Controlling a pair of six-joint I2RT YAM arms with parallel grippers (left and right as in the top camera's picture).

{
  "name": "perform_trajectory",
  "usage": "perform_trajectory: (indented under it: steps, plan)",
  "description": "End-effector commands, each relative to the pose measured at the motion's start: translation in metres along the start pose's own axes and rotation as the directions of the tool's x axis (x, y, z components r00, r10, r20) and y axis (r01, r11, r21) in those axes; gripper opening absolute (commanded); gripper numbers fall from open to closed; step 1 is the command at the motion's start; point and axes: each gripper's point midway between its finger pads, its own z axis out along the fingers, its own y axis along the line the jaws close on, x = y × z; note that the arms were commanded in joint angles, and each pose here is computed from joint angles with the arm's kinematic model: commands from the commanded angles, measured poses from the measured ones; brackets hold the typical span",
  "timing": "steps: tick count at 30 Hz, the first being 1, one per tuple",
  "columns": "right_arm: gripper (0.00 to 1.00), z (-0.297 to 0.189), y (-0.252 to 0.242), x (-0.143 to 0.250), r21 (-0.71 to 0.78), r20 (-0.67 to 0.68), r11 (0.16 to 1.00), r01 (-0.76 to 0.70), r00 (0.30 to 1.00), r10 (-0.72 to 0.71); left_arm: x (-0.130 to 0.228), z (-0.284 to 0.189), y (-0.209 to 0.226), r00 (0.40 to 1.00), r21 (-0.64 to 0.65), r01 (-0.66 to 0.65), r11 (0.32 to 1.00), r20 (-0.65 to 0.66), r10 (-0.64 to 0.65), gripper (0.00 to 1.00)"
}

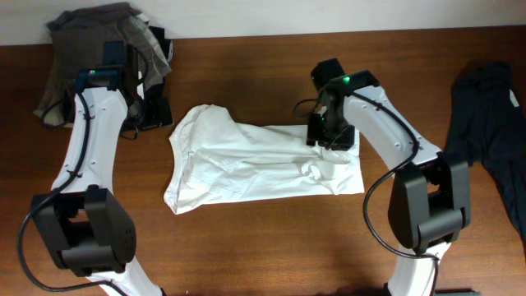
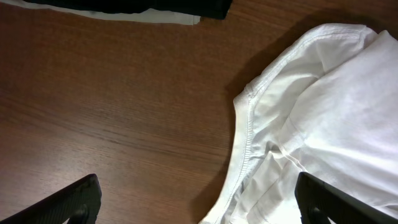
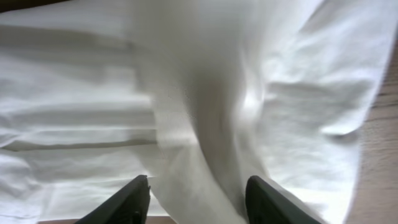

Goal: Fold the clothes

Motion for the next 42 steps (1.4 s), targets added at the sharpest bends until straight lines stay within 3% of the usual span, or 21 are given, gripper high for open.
perform_trajectory:
  steps: [1, 7, 11, 16, 20, 29, 34, 39, 42]
  plan:
    - [0.57, -0.001, -0.002, -0.002, 0.014, 0.000, 1.000, -0.019, 1.000, 0.019, 0.004, 0.006, 0.002, 1.000, 0.003, -0.001, 1.000, -0.023, 0.001, 0.99]
    - [0.57, -0.048, -0.027, -0.020, 0.006, 0.033, 0.999, -0.049, 0.998, 0.048, 0.004, 0.006, 0.002, 1.000, 0.002, -0.001, 1.000, -0.022, 0.001, 0.99]
    - [0.60, -0.078, -0.074, -0.034, 0.082, 0.071, 0.987, -0.136, 0.989, 0.130, 0.004, 0.006, 0.002, 1.000, 0.002, -0.001, 1.000, -0.022, 0.001, 0.99]
    - [0.59, -0.076, -0.099, -0.029, 0.037, 0.005, 0.990, -0.139, 0.990, 0.138, 0.004, 0.006, 0.002, 1.000, 0.002, -0.001, 1.000, -0.023, 0.001, 0.99]
    - [0.58, -0.066, -0.080, -0.022, -0.100, -0.053, 0.993, -0.063, 0.997, 0.058, 0.004, 0.006, 0.002, 1.000, 0.003, -0.001, 1.000, -0.022, 0.001, 0.99]
    - [0.56, -0.034, -0.013, 0.004, -0.196, -0.098, 0.978, 0.068, 0.991, -0.088, 0.004, 0.006, 0.002, 1.000, 0.003, -0.001, 1.000, -0.022, 0.001, 0.99]
    - [0.56, -0.025, 0.025, 0.008, -0.224, -0.043, 0.959, 0.171, 0.982, -0.185, 0.004, 0.006, 0.002, 1.000, 0.002, -0.001, 1.000, -0.022, 0.001, 0.99]
    - [0.56, -0.064, 0.038, -0.007, -0.253, 0.046, 0.939, 0.234, 0.972, -0.230, 0.004, 0.006, 0.001, 1.000, 0.003, -0.001, 1.000, -0.022, 0.001, 0.99]
    - [0.65, -0.093, 0.035, -0.011, -0.223, 0.084, 0.934, 0.278, 0.960, -0.266, 0.004, 0.006, 0.002, 1.000, 0.003, -0.001, 1.000, -0.022, 0.001, 0.99]
